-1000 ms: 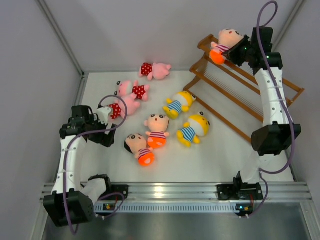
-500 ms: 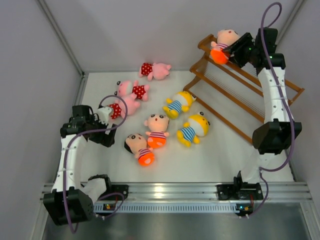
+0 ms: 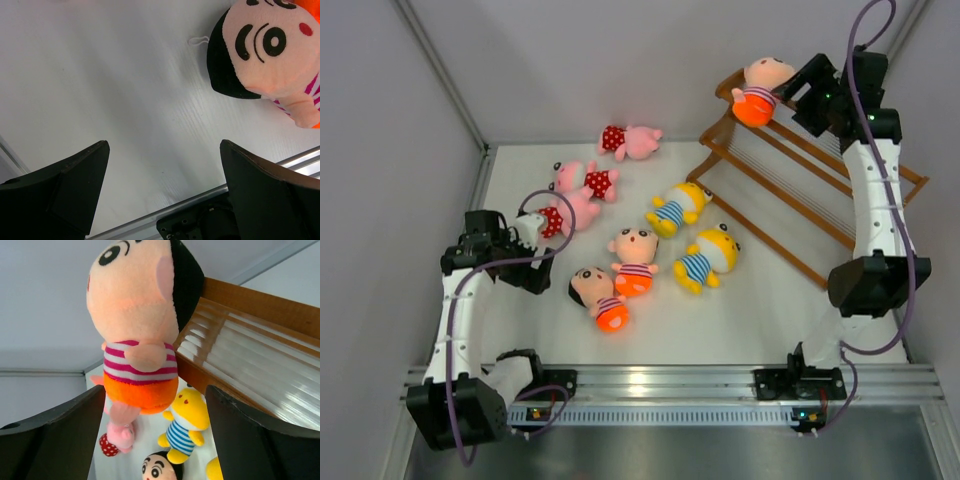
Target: Place and organize the stuffed toys onto the shelf
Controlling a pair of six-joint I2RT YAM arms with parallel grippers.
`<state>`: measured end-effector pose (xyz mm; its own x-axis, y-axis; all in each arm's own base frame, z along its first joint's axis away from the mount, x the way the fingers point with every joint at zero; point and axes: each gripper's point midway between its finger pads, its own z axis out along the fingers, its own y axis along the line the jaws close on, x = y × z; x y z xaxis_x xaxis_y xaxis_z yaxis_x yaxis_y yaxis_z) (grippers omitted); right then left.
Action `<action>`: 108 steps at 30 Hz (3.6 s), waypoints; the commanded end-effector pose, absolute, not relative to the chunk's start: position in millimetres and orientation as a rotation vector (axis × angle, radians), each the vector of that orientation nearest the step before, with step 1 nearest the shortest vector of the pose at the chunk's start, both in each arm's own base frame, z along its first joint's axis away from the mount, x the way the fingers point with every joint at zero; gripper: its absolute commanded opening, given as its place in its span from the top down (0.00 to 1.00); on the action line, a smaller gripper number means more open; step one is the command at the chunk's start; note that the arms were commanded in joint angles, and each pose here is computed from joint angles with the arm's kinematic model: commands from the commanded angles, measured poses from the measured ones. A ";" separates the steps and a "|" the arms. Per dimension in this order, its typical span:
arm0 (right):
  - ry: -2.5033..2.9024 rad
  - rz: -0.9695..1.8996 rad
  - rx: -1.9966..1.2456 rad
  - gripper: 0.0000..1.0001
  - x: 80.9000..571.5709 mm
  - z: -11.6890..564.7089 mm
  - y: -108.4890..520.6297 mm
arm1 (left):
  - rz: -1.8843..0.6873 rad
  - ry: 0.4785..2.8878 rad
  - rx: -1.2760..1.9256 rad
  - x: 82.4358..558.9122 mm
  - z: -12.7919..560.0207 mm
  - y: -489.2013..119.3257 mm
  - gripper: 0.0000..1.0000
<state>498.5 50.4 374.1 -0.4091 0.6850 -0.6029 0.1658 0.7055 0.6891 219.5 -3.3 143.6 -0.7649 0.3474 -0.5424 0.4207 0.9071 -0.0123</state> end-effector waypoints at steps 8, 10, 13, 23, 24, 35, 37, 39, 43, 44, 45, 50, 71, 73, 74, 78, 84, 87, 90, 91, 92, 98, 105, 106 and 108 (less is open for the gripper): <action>1.649 0.434 0.065 0.19 394.9 476.7 64.3 | -0.232 2.529 0.573 216.7 138.9 -9.8 0.02; 1.638 0.412 -0.105 0.21 363.8 462.1 87.8 | -0.244 2.537 0.572 217.0 136.6 -10.6 0.02; 1.605 0.467 -0.403 0.24 322.7 427.2 143.4 | -0.253 2.548 0.568 218.3 135.1 -10.9 0.02; 1.426 0.617 -1.139 0.22 231.5 254.0 315.3 | -0.229 2.594 0.529 218.1 128.8 -5.2 0.02; 1.424 0.604 -1.212 0.22 231.9 234.8 326.8 | -0.226 2.602 0.528 216.7 126.7 -4.6 0.02; 1.587 0.416 -1.547 0.20 247.9 126.2 378.9 | -0.208 2.632 0.506 214.9 122.4 -1.4 0.02; 1.687 0.315 -1.537 0.20 264.7 107.5 377.3 | -0.202 2.629 0.502 215.2 123.4 -0.5 0.02; 1.747 0.256 -1.577 0.21 270.4 87.6 374.5 | -0.198 2.620 0.502 216.1 126.0 -0.8 0.02; 1.809 0.256 -1.602 0.61 269.5 75.1 375.9 | -0.209 2.590 0.511 219.9 133.1 -3.4 0.02; 1.823 0.263 -1.592 0.71 268.8 78.2 376.4 | -0.209 2.585 0.509 220.5 134.4 -3.6 0.02; 1.843 0.276 -1.581 0.78 266.1 86.8 375.1 | -0.211 2.581 0.510 221.1 135.9 -4.1 0.02; 1.775 0.383 -1.531 1.00 250.5 156.6 374.9 | -0.211 2.575 0.508 223.9 138.3 -4.0 0.02; 1.662 -0.421 -0.696 1.00 325.4 494.4 76.7 | -0.198 2.531 0.506 225.2 149.7 -5.0 0.02; 1.650 -0.447 -0.691 1.00 340.6 487.1 60.9 | -0.205 2.532 0.514 224.4 148.3 -6.1 0.02; 1.641 -0.439 -0.709 1.00 346.1 484.3 56.8 | -0.206 2.532 0.515 224.5 148.1 -6.0 0.02; 1.660 -0.354 -0.702 1.00 381.3 461.9 26.8 | -0.206 2.533 0.515 224.2 147.9 -6.0 0.02; 1.574 -0.272 -0.761 1.00 409.8 462.9 22.5 | -0.212 2.541 0.519 223.9 145.4 -6.2 0.02; 1.557 -0.247 -0.740 1.00 418.7 464.7 4.0 | -0.212 2.545 0.520 224.1 144.4 -5.9 0.02; 1.557 -0.180 -0.834 1.00 421.3 448.7 14.9 | -0.219 2.553 0.520 224.3 142.6 -6.1 0.02; 1.562 -0.171 -0.851 1.00 422.8 443.9 16.3 | -0.221 2.557 0.518 224.8 142.2 -6.1 0.02; 1.583 -0.165 -0.861 1.00 426.4 434.5 15.8 | -0.223 2.559 0.520 224.8 141.6 -6.4 0.02; 1.624 -0.222 -0.881 1.00 439.4 411.7 5.2 | -0.231 2.569 0.520 225.9 139.5 -6.4 0.02; 1.666 -0.262 -0.921 1.00 446.2 384.9 -2.9 | -0.220 2.570 0.512 225.6 140.2 -5.4 0.02; 1.661 -0.272 -0.923 1.00 446.5 385.3 -3.6 | -0.219 2.569 0.510 225.6 140.1 -5.1 0.02; 1.659 -0.277 -0.923 0.97 445.0 384.1 -4.1 | -0.223 2.572 0.512 225.8 139.6 -5.3 0.02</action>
